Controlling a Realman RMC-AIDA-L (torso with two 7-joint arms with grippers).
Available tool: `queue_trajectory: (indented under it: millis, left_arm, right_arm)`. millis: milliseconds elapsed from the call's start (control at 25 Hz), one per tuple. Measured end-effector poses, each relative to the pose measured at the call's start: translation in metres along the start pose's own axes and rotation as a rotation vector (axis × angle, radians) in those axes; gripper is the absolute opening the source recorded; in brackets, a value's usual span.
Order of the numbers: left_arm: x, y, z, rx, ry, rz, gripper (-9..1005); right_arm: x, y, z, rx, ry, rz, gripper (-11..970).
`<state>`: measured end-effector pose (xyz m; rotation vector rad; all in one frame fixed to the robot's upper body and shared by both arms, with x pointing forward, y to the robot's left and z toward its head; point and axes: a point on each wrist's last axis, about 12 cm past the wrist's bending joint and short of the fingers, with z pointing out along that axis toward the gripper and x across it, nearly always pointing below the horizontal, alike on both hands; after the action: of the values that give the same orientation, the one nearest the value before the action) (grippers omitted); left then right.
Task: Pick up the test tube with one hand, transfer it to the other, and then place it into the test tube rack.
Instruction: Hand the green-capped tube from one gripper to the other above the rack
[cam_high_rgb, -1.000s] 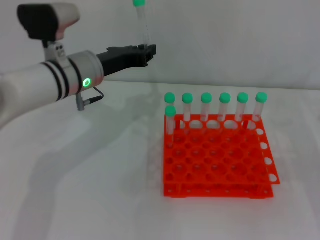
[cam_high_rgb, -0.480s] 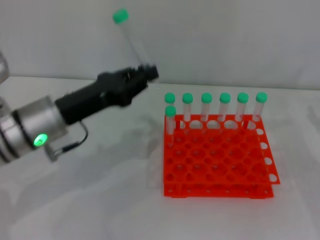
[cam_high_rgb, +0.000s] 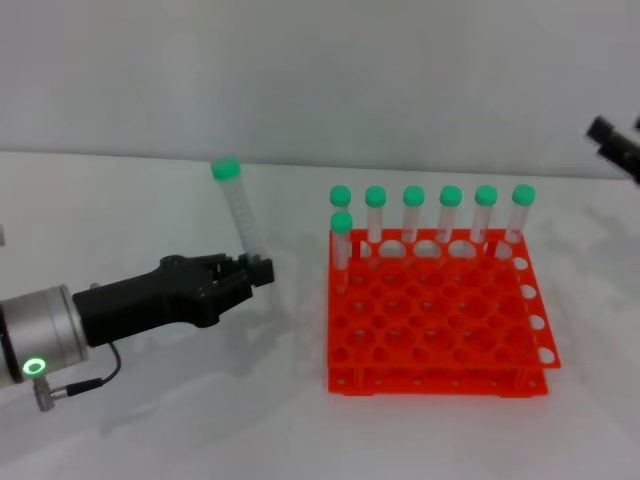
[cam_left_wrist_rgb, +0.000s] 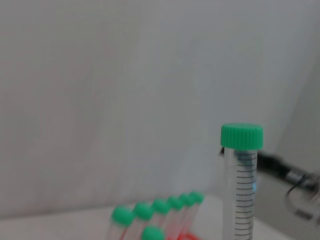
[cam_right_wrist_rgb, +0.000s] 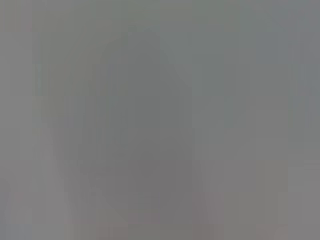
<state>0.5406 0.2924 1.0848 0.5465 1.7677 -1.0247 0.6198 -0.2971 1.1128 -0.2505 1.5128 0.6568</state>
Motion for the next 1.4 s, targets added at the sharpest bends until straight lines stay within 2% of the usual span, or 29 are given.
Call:
queue_trajectory:
  millis: [240, 360, 600, 760, 1000, 1200, 1400]
  left_arm:
    - [-0.009, 0.002, 0.025, 0.029, 0.121, 0.090, 195]
    - [-0.016, 0.002, 0.043, 0.048, 0.179, 0.145, 195]
    - [-0.030, -0.010, 0.075, 0.102, 0.233, 0.285, 195]
    - [-0.034, -0.016, 0.087, 0.117, 0.251, 0.345, 195]
    - [-0.032, -0.020, 0.091, 0.137, 0.184, 0.434, 195]
    - [-0.030, -0.022, 0.093, 0.139, 0.126, 0.443, 195]
    - [-0.030, -0.021, 0.094, 0.126, 0.120, 0.435, 195]
  right_arm:
    - [-0.017, 0.015, 0.003, -0.287, 0.129, 0.030, 854]
    - [-0.017, 0.021, 0.003, -0.359, 0.176, 0.010, 850]
    - [-0.003, 0.035, 0.003, -0.405, 0.195, 0.023, 843]
    - [0.006, 0.046, 0.004, -0.427, 0.185, 0.044, 838]
    - [0.021, 0.059, 0.005, -0.418, 0.162, 0.054, 831]
    - [0.029, 0.067, 0.002, -0.414, 0.139, 0.073, 825]
    - [0.032, 0.075, 0.000, -0.448, 0.116, 0.091, 819]
